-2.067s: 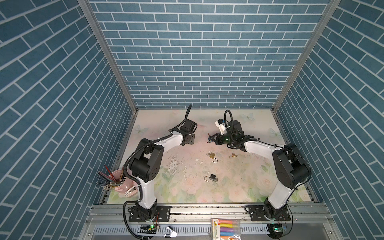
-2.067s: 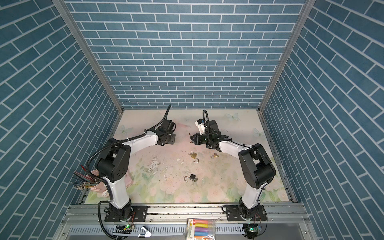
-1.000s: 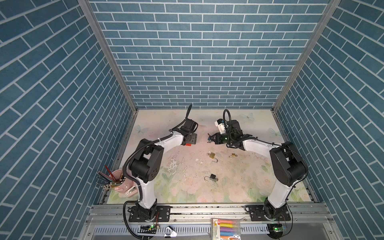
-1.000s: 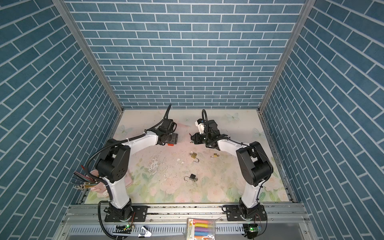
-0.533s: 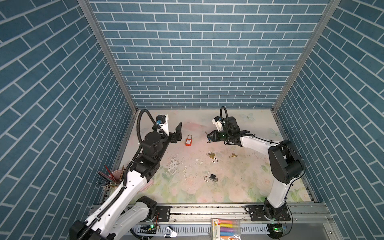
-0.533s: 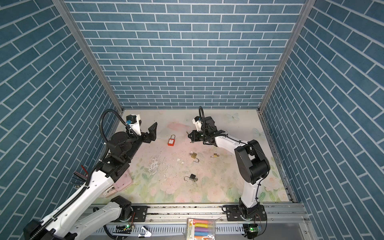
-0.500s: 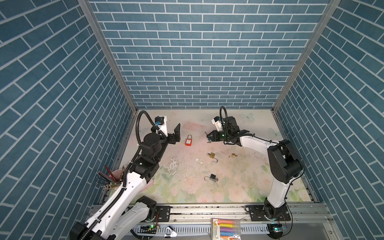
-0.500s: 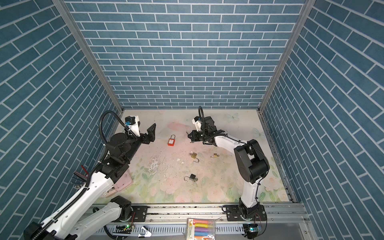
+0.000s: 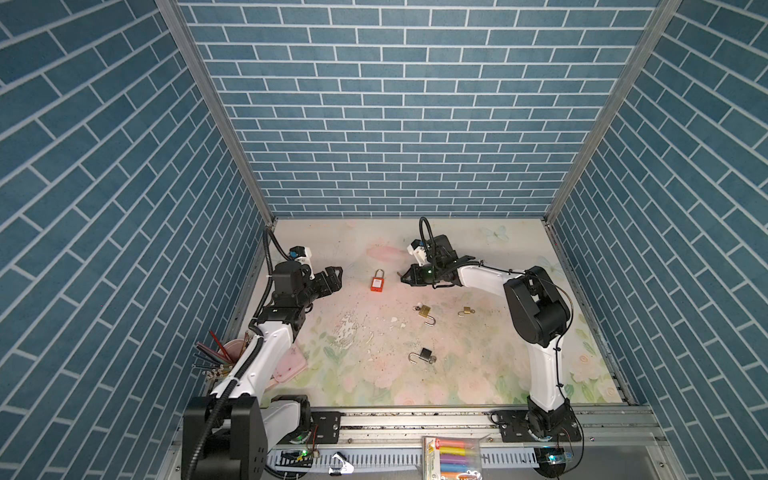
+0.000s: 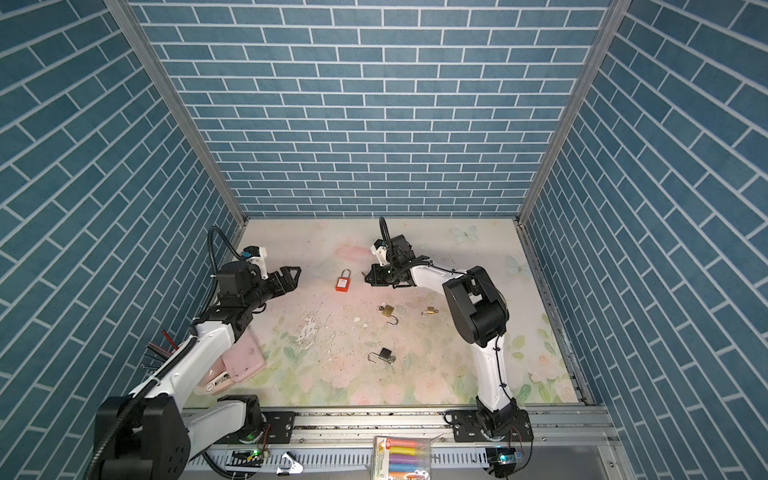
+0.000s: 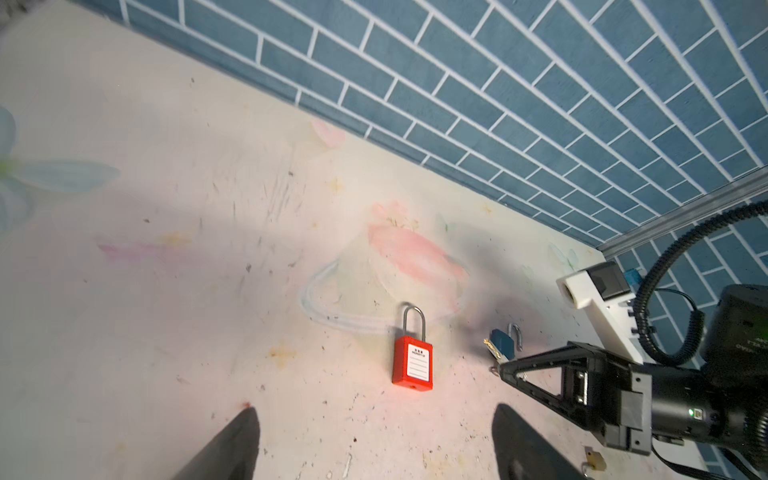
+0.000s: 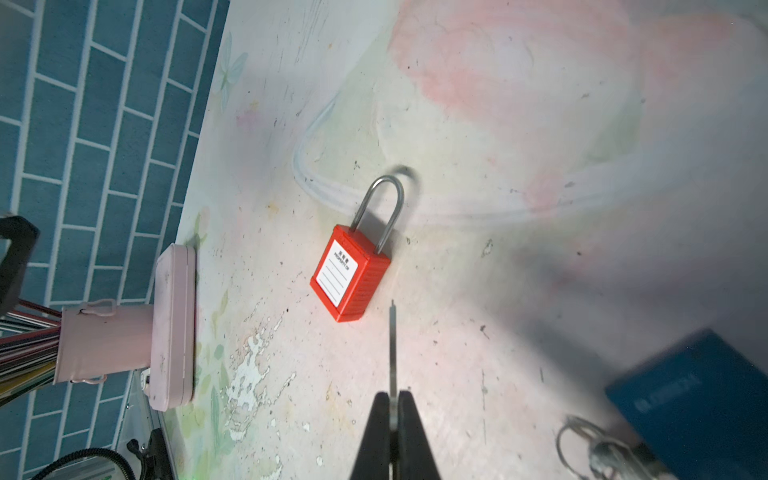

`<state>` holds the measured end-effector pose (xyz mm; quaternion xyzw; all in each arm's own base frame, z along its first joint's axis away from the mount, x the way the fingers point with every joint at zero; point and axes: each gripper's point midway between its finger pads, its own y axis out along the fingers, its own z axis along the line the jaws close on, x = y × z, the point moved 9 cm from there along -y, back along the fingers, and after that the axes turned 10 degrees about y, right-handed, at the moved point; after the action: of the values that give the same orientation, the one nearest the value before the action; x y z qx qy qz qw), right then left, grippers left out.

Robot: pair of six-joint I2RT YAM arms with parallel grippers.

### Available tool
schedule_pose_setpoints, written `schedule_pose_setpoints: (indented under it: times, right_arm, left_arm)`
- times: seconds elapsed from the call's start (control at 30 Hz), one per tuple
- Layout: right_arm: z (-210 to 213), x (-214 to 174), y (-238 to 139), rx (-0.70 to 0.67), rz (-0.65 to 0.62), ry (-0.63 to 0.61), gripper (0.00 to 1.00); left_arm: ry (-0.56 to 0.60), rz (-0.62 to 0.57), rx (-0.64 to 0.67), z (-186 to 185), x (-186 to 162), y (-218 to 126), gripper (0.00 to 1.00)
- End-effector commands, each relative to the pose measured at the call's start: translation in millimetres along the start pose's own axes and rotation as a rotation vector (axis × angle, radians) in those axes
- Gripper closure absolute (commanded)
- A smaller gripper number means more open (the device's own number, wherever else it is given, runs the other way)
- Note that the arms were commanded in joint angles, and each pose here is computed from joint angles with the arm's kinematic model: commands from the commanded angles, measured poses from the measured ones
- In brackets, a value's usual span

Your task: Lock with the key

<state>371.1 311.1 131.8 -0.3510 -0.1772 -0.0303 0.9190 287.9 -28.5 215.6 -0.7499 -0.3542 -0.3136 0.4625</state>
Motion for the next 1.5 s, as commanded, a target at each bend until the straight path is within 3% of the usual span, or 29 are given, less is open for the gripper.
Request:
schedule_pose_setpoints:
  times: [0.0,0.87,1.13,1.47]
  right_arm:
    - [-3.6,1.2,9.5,-0.026,0.017,0.054,0.93]
    - [-14.7,6.8,59.0,-0.043,0.084,0.080,0.88]
    - [-13.4,8.5,57.0,-0.074,0.067,0.047,0.76]
    - [-14.0,5.9,70.1,-0.076,0.094,0.036,0.75]
  left_arm:
    - [-0.047,0.016,-0.060,-3.2,1.3,-0.5,0.12]
    - [-0.082,0.045,-0.065,-4.1,-7.1,2.9,0.12]
    - [-0.085,0.044,-0.071,-4.8,-6.7,3.2,0.12]
    - [-0.085,0.042,-0.078,-5.5,-6.3,2.5,0.12]
